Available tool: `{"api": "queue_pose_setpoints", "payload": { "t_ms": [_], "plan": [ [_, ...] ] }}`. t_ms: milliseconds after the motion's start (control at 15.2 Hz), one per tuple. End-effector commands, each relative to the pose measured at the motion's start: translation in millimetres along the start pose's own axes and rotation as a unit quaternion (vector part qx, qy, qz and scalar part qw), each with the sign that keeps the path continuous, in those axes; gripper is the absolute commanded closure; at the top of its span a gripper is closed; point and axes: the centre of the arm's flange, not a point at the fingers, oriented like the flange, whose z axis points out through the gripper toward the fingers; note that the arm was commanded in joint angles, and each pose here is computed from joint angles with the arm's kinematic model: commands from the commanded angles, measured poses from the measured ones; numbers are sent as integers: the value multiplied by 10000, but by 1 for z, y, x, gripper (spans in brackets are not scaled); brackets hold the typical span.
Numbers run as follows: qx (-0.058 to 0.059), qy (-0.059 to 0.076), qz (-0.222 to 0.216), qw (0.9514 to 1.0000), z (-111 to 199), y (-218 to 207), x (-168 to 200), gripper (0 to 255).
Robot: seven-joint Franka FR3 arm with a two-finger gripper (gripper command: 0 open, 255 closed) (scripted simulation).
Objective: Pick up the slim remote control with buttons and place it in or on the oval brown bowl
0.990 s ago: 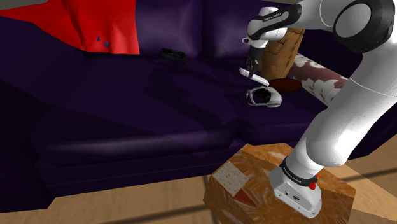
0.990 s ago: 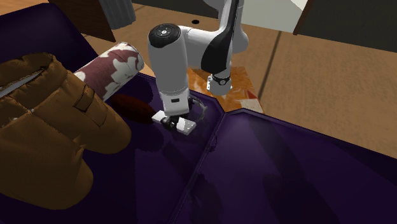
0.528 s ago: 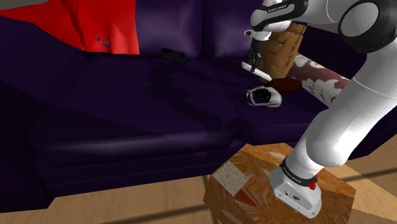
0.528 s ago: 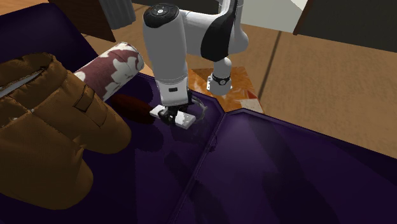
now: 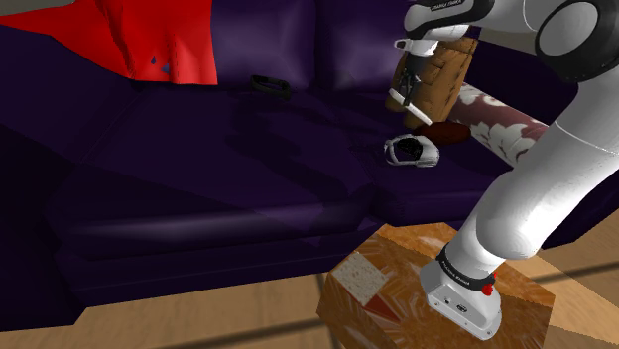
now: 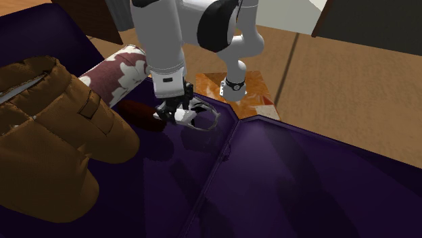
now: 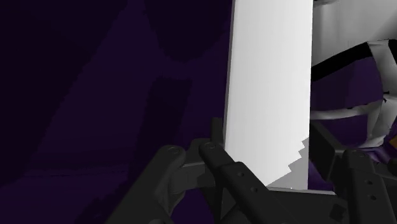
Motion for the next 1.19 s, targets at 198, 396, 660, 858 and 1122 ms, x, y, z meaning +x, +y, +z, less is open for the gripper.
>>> {"api": "queue_pose_setpoints", "payload": {
  "t_ms": [198,396,660,858,1122],
  "plan": [
    [-1,1,-4,10000,0,5,-64,255],
    [-1,1,-5,10000,0,8,-104,255],
    [-1,1,-5,10000,-1,11,-156,255],
    [-1,1,-5,10000,-1,14,-193,255],
    [0,1,-4,10000,20,14,-193,255]
  ]
}}
